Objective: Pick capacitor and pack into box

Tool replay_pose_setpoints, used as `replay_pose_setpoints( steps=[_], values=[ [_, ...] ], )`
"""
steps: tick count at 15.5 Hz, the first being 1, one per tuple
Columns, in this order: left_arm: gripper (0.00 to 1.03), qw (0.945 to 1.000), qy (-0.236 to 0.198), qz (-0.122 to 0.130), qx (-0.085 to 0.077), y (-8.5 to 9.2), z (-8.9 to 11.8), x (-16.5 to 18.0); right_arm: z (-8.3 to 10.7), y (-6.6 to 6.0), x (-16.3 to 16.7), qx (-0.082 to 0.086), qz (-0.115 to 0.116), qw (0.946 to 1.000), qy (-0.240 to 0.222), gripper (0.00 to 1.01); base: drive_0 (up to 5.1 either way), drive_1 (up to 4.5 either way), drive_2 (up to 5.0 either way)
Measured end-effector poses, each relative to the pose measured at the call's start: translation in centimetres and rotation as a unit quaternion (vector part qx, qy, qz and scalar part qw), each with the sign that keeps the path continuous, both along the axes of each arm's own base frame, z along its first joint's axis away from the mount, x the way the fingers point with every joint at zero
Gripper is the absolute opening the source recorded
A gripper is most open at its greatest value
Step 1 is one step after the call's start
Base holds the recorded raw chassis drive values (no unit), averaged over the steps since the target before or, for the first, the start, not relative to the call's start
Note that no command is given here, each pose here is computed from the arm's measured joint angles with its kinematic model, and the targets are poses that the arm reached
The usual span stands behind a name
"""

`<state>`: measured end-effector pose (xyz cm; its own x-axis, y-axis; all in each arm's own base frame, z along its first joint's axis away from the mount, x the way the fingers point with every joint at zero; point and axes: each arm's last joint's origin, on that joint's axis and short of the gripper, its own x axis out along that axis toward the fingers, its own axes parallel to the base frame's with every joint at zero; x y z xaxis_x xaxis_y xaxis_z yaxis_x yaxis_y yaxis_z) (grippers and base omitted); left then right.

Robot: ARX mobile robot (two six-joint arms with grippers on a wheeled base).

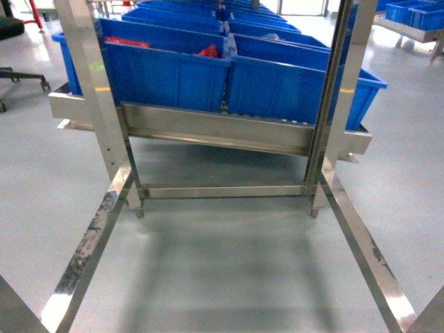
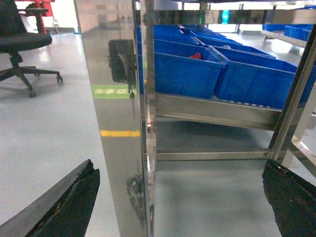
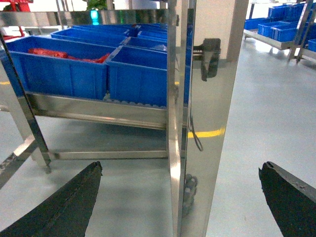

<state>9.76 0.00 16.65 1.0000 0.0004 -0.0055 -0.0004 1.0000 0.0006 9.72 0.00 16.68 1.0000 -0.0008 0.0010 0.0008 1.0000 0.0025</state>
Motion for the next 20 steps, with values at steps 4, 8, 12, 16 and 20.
replay_pose_setpoints(
  steps=[4, 8, 12, 16, 20],
  values=[
    [0.98, 1.0, -0.001, 0.001, 0.0, 0.0, 0.02, 0.0, 0.02, 0.0, 0.0, -0.001, 0.001, 1.0, -0.001, 0.98, 0.0, 0.0, 0.0],
    [0.98, 1.0, -0.002, 0.0, 0.0, 0.0, 0.03, 0.0, 0.02, 0.0, 0.0, 0.0, 0.0, 1.0, -0.001, 0.98, 0.0, 0.0, 0.0],
    [0.98, 1.0, -0.002, 0.0, 0.0, 0.0, 0.03, 0.0, 0.02, 0.0, 0.0, 0.0, 0.0, 1.0, -0.001, 0.98, 0.0, 0.0, 0.0],
    [0.98, 1.0, -0.002, 0.001, 0.0, 0.0, 0.04, 0.0, 0.02, 0.0, 0.0, 0.0, 0.0, 1.0, -0.001, 0.98, 0.0, 0.0, 0.0],
    [0.98, 1.0, -0.002, 0.0, 0.0, 0.0, 0.03, 0.0, 0.01, 0.0, 0.0, 0.0, 0.0, 1.0, -0.001, 0.98, 0.0, 0.0, 0.0]
  ],
)
